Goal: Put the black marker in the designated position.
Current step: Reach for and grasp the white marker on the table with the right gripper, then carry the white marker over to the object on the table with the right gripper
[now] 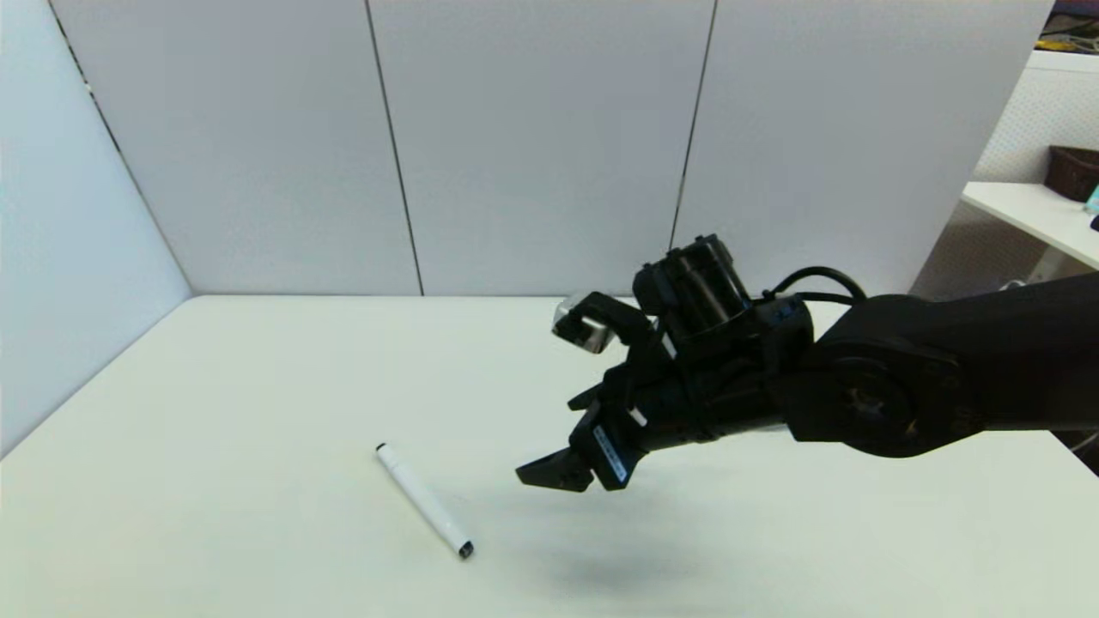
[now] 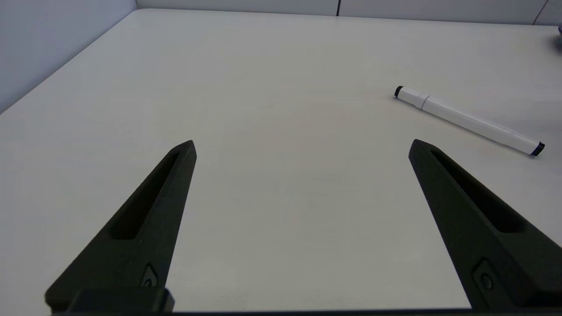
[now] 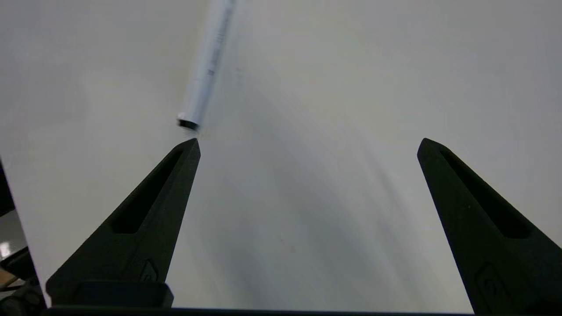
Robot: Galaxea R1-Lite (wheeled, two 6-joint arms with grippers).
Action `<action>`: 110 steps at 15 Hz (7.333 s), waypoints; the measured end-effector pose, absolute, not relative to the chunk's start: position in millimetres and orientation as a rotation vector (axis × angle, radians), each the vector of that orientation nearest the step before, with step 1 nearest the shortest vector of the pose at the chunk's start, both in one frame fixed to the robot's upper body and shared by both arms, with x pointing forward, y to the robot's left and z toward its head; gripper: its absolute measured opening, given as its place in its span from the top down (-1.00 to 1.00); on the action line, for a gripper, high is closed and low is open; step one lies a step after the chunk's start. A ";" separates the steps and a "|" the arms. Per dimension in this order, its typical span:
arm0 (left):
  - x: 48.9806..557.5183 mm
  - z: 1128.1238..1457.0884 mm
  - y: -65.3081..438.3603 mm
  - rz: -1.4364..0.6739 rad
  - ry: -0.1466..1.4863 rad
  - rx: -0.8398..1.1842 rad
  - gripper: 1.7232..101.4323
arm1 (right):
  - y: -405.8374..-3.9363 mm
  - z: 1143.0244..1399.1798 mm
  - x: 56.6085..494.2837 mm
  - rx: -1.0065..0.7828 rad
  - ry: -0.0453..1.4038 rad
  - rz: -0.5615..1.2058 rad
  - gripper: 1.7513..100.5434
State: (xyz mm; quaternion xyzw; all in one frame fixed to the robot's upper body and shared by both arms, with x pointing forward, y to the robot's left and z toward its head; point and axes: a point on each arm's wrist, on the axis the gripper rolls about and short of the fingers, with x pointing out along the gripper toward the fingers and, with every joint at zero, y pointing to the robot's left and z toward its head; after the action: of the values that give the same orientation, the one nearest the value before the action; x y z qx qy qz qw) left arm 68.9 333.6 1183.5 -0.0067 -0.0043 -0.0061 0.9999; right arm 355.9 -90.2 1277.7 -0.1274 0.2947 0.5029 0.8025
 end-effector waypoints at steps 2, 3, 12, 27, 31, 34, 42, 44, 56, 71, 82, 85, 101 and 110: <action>68.9 1183.5 333.6 -0.012 -0.008 -0.013 -0.93 | -72.8 1274.8 352.2 -0.289 0.625 1.116 -0.95; 68.9 1183.5 333.6 -0.012 -0.008 -0.013 -0.93 | -64.3 1274.1 349.8 -0.295 0.622 1.134 -0.95; 68.9 1183.5 333.7 -0.012 -0.009 -0.013 -0.93 | 17.4 1270.0 319.4 -0.303 0.597 1.012 -0.95; 68.9 1183.5 333.6 -0.012 -0.008 -0.013 -0.93 | 50.0 1232.6 328.0 -0.428 0.614 0.801 -0.95; 68.9 1183.5 333.6 -0.012 -0.009 -0.013 -0.93 | 53.3 1231.1 329.3 -0.426 0.614 0.800 -0.95; 68.9 1183.5 333.7 -0.012 -0.009 -0.013 -0.93 | 56.3 1239.5 329.3 -0.407 0.589 0.803 -0.95; 68.9 1183.5 333.7 -0.012 -0.009 -0.013 -0.93 | 71.4 1237.6 321.9 -0.312 0.610 0.803 -0.95; 68.9 1183.5 333.6 -0.012 -0.009 -0.013 -0.93 | 75.5 1230.8 319.8 -0.305 0.627 0.803 -0.95; 68.9 1183.5 333.6 -0.012 -0.009 -0.013 -0.93 | 77.4 1219.3 321.9 -0.317 0.646 0.789 -0.95; 68.9 1183.5 333.6 -0.012 -0.009 -0.013 -0.93 | 77.4 1217.6 322.3 -0.328 0.637 0.757 0.08; 68.9 1183.5 333.6 -0.012 -0.009 -0.013 -0.93 | 64.7 1248.4 328.2 -0.280 0.588 0.743 0.81; 68.9 1183.5 333.6 -0.011 -0.009 -0.013 -0.93 | 25.1 1282.0 358.0 -0.222 0.554 0.652 0.81; 68.9 1183.5 333.7 -0.013 -0.009 -0.013 -0.93 | -393.9 1317.4 469.3 -0.132 0.684 0.073 0.81; 68.9 1183.5 333.7 -0.012 -0.008 -0.013 -0.93 | -426.3 1265.3 482.7 -0.063 0.798 0.052 0.81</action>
State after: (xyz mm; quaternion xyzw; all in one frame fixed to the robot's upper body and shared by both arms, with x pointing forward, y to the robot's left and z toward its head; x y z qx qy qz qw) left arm 68.9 333.7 1183.5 -0.0065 -0.0041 -0.0060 1.0000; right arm 482.7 -426.3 1265.3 -0.0307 0.3884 0.0252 0.9206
